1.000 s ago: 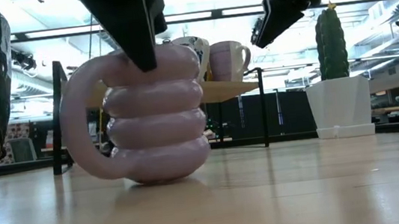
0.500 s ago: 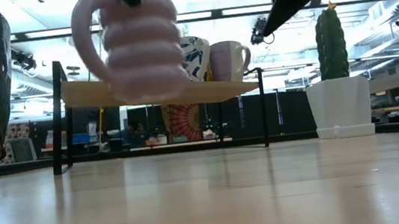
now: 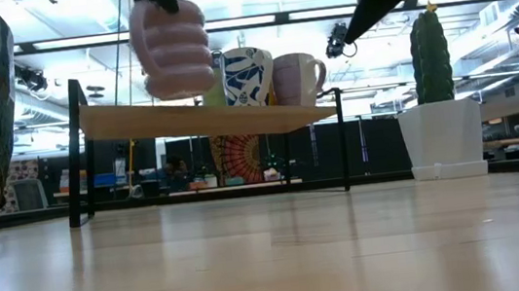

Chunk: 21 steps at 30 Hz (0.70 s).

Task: Place coffee mugs
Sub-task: Put the purple mug on the shelf

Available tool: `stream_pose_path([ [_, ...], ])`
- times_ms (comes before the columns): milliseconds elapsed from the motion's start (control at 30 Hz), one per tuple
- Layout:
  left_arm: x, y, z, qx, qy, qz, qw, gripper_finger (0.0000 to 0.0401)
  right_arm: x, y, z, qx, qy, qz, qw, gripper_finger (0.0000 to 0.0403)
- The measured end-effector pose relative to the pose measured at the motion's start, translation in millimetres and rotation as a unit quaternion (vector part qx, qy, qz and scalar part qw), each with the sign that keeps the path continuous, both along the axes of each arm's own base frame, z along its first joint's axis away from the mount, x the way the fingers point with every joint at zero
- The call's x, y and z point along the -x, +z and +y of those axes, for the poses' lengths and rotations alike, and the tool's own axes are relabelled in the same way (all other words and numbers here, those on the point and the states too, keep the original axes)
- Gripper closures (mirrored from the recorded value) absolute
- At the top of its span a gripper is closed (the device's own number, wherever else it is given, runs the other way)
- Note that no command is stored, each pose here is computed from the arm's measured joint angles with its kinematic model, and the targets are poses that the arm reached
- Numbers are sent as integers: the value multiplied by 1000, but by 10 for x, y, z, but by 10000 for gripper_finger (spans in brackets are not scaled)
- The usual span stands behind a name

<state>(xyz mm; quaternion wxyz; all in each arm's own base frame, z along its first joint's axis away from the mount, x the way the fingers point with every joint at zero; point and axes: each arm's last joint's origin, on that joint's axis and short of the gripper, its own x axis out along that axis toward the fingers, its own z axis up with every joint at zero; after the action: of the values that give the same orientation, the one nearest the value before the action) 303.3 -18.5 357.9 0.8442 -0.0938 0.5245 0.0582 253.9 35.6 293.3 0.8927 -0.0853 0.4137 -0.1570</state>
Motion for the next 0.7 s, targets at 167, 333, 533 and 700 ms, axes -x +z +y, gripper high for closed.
stream_pose_path([
  [167,20,-2,337,2,43,9,999,372,-1,1,-1,1,0,-1,1000,252],
  [333,48,7,581,7,63,9,998,367,-1,1,-1,1,-1,-1,1000,252],
  [533,96,91,764,1,72,8,997,369,0,1,-1,3,1,0,1000,252],
  [700,155,118,942,0,93,12,996,369,-1,1,-1,3,1,0,1000,252],
])
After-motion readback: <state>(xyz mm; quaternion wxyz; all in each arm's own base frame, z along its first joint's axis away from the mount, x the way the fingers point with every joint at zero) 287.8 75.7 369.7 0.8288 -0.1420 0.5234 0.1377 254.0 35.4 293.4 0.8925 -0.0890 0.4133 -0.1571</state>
